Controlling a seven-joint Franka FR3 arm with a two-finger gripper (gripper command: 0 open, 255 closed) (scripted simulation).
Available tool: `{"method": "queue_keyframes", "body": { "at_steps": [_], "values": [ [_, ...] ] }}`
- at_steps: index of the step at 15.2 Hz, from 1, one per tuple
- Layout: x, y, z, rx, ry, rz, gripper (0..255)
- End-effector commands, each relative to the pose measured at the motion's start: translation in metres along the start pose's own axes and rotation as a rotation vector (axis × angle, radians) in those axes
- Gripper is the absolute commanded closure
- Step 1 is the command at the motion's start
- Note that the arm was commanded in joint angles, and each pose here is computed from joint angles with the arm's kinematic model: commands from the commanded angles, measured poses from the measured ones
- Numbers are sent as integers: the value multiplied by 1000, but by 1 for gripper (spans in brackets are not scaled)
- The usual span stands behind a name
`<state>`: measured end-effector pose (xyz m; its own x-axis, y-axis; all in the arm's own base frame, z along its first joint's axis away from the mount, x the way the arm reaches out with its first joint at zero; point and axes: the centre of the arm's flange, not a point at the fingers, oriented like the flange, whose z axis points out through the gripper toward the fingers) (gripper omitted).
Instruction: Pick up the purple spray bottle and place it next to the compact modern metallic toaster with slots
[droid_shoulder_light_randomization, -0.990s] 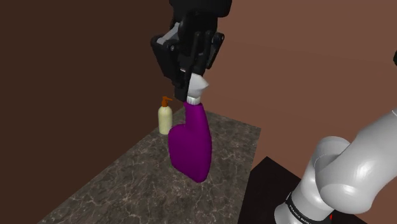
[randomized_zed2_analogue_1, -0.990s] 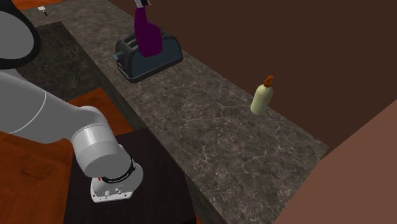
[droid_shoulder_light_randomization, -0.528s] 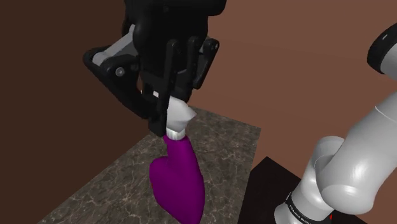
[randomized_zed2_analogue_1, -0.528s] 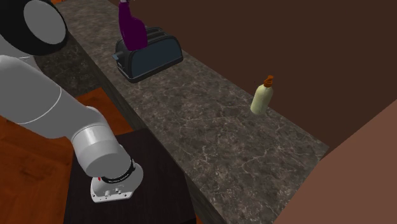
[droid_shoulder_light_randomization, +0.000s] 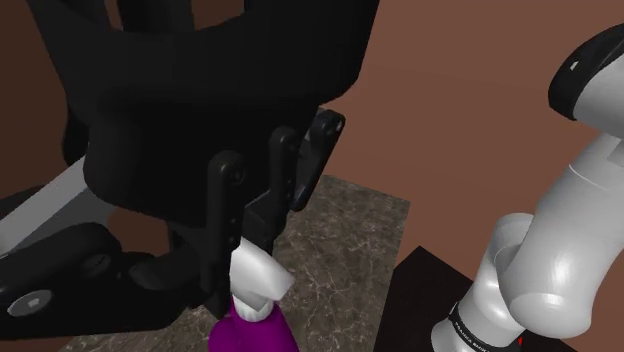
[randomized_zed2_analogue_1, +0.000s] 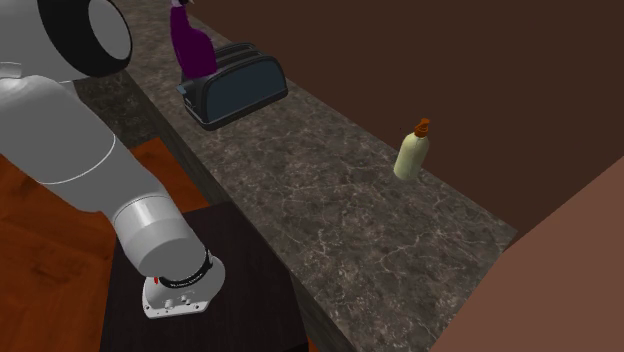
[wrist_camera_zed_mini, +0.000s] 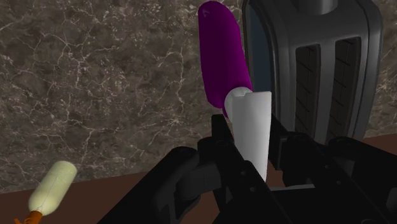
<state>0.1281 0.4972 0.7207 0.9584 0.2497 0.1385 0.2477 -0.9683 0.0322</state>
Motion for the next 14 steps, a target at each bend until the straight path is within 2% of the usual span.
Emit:
{"method": "queue_keyframes", "body": {
  "at_steps": [1, 14],
  "values": [
    [-2, -1, 10, 1, 0, 1, 255],
    [-12, -3, 78, 1, 0, 1, 255]
  ]
}}
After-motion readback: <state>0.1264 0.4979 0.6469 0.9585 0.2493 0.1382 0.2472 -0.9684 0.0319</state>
